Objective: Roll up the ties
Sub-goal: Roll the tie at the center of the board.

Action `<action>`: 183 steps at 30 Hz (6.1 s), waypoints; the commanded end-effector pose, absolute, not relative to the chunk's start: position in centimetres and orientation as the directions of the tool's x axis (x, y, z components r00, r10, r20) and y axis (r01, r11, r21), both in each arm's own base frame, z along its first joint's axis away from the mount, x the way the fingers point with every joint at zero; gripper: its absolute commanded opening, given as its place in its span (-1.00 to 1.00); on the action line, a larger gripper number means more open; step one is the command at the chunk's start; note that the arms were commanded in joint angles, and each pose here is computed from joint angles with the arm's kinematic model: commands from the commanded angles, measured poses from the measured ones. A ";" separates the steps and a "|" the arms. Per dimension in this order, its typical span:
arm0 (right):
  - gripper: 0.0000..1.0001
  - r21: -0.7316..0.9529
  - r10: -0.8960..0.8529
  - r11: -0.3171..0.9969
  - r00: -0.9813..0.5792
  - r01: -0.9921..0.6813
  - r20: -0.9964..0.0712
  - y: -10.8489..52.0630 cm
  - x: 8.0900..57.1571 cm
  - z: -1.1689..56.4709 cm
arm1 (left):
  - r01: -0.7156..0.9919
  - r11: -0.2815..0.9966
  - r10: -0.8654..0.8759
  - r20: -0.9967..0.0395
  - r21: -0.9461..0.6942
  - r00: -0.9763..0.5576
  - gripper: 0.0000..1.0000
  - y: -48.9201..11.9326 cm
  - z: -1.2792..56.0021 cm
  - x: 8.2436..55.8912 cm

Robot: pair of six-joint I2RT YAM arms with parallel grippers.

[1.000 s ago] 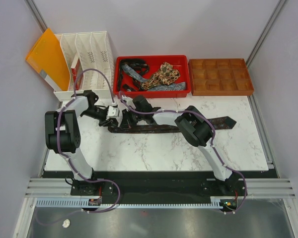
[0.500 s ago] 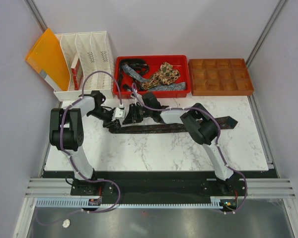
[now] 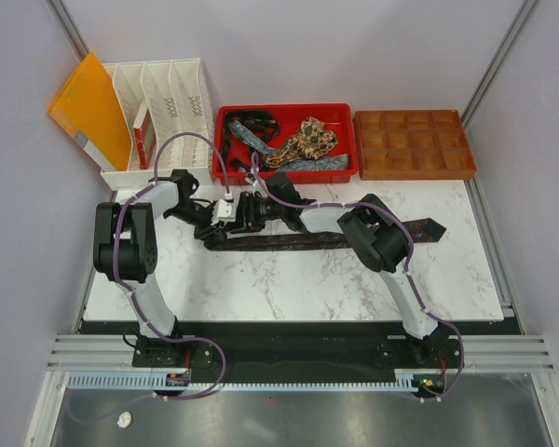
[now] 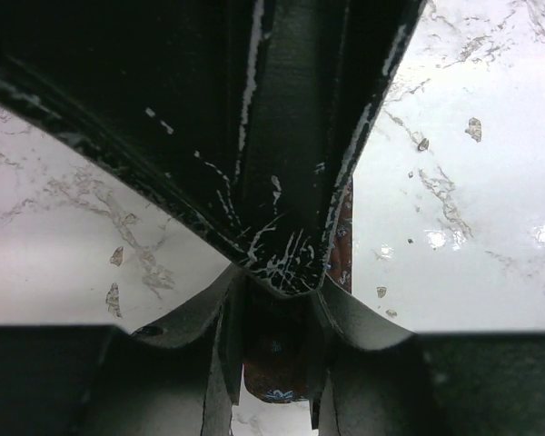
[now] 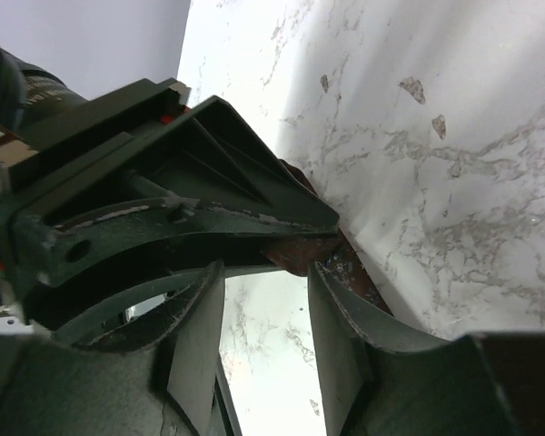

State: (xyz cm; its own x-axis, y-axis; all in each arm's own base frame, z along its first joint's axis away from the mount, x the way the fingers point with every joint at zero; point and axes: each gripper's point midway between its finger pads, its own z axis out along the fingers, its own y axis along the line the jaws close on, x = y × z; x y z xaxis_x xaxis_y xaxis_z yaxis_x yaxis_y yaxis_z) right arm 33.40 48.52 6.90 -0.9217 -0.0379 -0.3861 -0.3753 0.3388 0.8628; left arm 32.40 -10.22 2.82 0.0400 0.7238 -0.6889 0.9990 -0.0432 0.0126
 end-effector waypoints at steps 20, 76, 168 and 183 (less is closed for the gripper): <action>-0.03 0.680 -0.152 0.563 -0.867 -0.470 -0.474 33.3 38.4 4.6 | 0.998 -0.056 0.784 -0.620 -0.005 0.040 -0.28 -15.6 3.1 32.5; 0.12 -0.035 -0.716 0.645 -0.588 -0.763 -0.375 2.9 36.7 1.1 | 0.996 0.070 0.797 -0.597 -0.053 -0.087 -0.31 -26.0 2.0 33.2; -0.05 0.890 -0.043 0.442 -0.994 -0.108 -0.100 36.4 31.2 2.7 | 0.986 0.057 0.783 -0.619 0.155 0.052 -0.24 -24.8 2.6 31.8; -1.00 0.898 -0.006 0.435 -0.997 -0.066 -0.071 36.3 31.0 2.0 | 0.983 0.093 0.781 -0.624 0.156 0.025 -0.01 -24.8 2.7 31.7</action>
State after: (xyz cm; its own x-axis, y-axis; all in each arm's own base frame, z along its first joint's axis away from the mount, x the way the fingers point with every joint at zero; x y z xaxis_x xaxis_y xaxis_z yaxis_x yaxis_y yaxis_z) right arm 31.07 36.07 2.33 -0.9986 0.0148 -0.0501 -0.0391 0.4236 0.9050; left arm 31.05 -24.04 2.56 0.0328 0.7939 -0.6071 0.9871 0.0695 0.1443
